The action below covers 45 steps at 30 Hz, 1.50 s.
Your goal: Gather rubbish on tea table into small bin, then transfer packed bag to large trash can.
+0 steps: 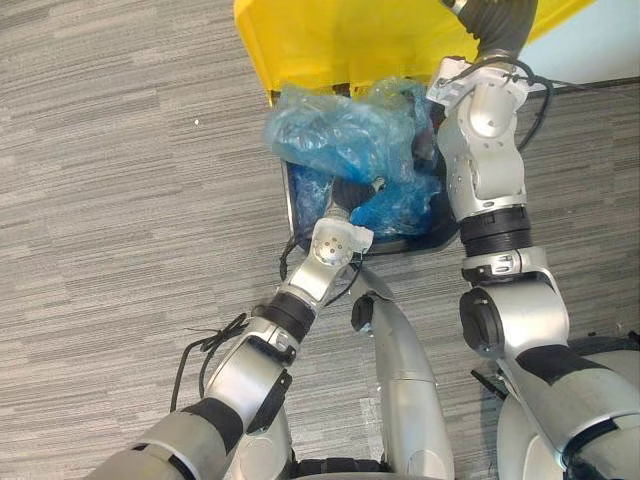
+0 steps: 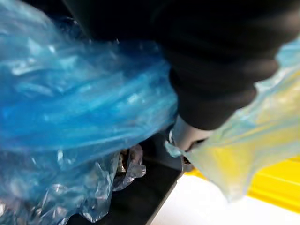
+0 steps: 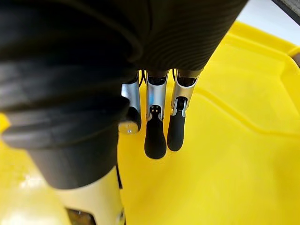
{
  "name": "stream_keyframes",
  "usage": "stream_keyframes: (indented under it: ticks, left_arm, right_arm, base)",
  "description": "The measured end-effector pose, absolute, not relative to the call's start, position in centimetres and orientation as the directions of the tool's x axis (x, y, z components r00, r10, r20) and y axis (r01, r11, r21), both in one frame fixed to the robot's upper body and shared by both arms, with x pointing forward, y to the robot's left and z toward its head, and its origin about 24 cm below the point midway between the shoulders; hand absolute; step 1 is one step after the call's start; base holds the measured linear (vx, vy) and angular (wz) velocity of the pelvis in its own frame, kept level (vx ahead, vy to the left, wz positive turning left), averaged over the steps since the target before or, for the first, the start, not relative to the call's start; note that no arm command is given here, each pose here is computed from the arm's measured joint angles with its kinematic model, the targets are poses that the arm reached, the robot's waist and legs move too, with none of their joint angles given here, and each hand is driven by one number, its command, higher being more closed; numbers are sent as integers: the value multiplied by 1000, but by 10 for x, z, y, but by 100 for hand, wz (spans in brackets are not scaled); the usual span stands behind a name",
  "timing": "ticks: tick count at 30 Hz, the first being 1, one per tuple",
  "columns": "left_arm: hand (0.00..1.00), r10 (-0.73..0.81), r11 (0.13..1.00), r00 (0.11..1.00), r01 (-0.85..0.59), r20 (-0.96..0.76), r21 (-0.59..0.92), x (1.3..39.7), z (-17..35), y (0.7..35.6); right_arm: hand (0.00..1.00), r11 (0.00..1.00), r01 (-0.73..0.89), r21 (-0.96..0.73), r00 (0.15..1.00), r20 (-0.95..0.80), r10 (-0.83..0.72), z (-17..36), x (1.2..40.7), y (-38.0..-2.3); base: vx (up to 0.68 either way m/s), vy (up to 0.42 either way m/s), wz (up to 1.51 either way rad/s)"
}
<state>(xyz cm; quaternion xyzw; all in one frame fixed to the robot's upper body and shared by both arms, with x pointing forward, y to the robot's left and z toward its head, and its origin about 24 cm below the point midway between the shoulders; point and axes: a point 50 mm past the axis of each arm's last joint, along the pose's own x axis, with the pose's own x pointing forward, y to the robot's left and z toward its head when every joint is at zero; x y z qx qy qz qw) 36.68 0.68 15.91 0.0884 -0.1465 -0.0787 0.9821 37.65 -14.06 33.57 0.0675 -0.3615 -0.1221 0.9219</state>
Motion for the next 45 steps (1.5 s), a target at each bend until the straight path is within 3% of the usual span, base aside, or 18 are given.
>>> stream_keyframes:
  ticks: [12,22,26,32,38,41,45]
  left_arm:
    - [0,-172,968,948,112,267,224,365,151,13]
    - [0,-92,972,988,61,128,225,336,81,51]
    - [0,-34,976,999,27,25,214,317,45,72]
    - [0,136,978,964,-94,-227,188,270,-25,121]
    - [0,299,952,819,-222,-489,210,207,-86,162]
    - [0,342,940,694,-239,-634,245,175,-116,171]
    - [0,375,922,590,-315,-715,223,156,-131,174]
  right_arm:
    - [0,970,183,157,753,613,-241,311,382,-134]
    - [0,967,253,12,905,350,-241,182,380,-144]
    - [0,966,254,-44,944,227,-238,128,363,-147]
    - [0,972,204,-114,972,-97,-215,20,307,-143]
    - [0,956,200,-215,844,-457,-280,-78,219,-162]
    - [0,938,224,-266,663,-663,-347,-125,155,-176]
    - [0,912,302,-279,551,-730,-406,-139,135,-188]
  base:
    - [-1,-2,4]
    - [-34,-11,11]
    - [-12,1,8]
    - [-50,20,-12]
    - [-21,-87,-7]
    - [139,-185,19]
    - [31,-44,-77]
